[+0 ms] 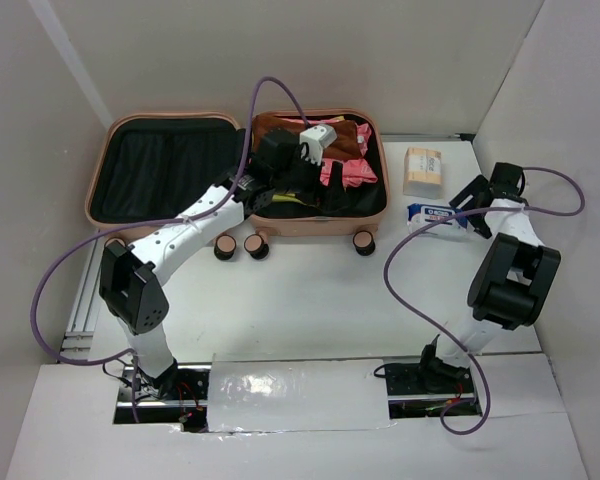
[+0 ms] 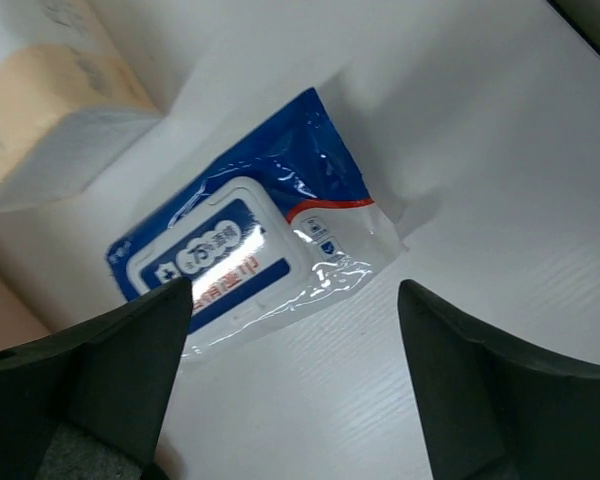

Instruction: Pack the luggage

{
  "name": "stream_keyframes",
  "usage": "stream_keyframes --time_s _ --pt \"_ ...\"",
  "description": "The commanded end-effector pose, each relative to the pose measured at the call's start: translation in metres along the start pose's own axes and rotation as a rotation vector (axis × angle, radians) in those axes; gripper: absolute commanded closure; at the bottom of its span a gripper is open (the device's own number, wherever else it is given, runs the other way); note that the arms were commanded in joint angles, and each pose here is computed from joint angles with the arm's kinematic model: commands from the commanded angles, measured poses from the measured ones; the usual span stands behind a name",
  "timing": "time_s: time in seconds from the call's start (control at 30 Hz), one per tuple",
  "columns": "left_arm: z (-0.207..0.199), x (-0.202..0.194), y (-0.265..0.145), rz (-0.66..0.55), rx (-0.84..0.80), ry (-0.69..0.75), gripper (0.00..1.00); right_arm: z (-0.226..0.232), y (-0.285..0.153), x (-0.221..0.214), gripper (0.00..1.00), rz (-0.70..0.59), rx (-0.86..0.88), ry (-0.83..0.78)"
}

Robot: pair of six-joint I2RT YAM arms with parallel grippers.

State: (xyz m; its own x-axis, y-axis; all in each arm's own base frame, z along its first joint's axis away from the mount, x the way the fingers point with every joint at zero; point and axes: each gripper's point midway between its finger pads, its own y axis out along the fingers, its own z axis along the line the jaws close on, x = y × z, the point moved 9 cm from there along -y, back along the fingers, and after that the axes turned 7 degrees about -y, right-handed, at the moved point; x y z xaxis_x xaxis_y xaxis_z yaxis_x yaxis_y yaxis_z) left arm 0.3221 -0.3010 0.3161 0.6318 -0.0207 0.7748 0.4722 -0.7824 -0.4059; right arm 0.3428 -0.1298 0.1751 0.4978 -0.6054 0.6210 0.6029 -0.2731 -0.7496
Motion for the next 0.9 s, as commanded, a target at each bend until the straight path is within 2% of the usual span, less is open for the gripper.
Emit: stream_keyframes --time_s 0.0,0.13,0.27,0.37,0.53,0.63,0.73,0.8,0.87 --pt "-0.007 0.007 -0.008 -0.034 -0.061 0.069 0.02 -0.003 0.013 0.008 0.12 -0.048 -0.012 -0.056" --pt "-0.014 -0.001 -0.008 0.013 -0.114 0.136 0.04 -0.01 0.033 0.013 0.13 -0.02 -0.021 -0.088" --pt "-0.015 -0.006 -0.009 0.026 -0.118 0.184 0.04 -0.006 0.043 0.013 0.11 -0.033 0.048 -0.127" --pt "-0.012 -0.013 -0.006 0.059 -0.126 0.182 0.04 -0.005 0.054 0.004 0.11 0.01 0.1 -0.166" --pt "-0.009 -0.017 -0.003 0.077 -0.12 0.183 0.04 -0.007 0.071 -0.008 0.11 0.066 0.083 -0.182" --pt "-0.005 -0.021 0.0 0.102 -0.113 0.194 0.05 -0.005 0.08 -0.02 0.14 0.109 0.074 -0.217" --pt "-0.001 -0.023 0.001 0.104 -0.092 0.2 0.05 0.002 0.082 -0.03 0.23 0.131 0.109 -0.243" --pt "-0.001 -0.023 0.001 0.104 -0.092 0.2 0.05 0.003 0.081 -0.038 0.33 0.168 0.105 -0.239" --pt "-0.001 -0.025 0.001 0.112 -0.089 0.197 0.05 0.007 0.077 -0.048 0.36 0.215 0.103 -0.252"
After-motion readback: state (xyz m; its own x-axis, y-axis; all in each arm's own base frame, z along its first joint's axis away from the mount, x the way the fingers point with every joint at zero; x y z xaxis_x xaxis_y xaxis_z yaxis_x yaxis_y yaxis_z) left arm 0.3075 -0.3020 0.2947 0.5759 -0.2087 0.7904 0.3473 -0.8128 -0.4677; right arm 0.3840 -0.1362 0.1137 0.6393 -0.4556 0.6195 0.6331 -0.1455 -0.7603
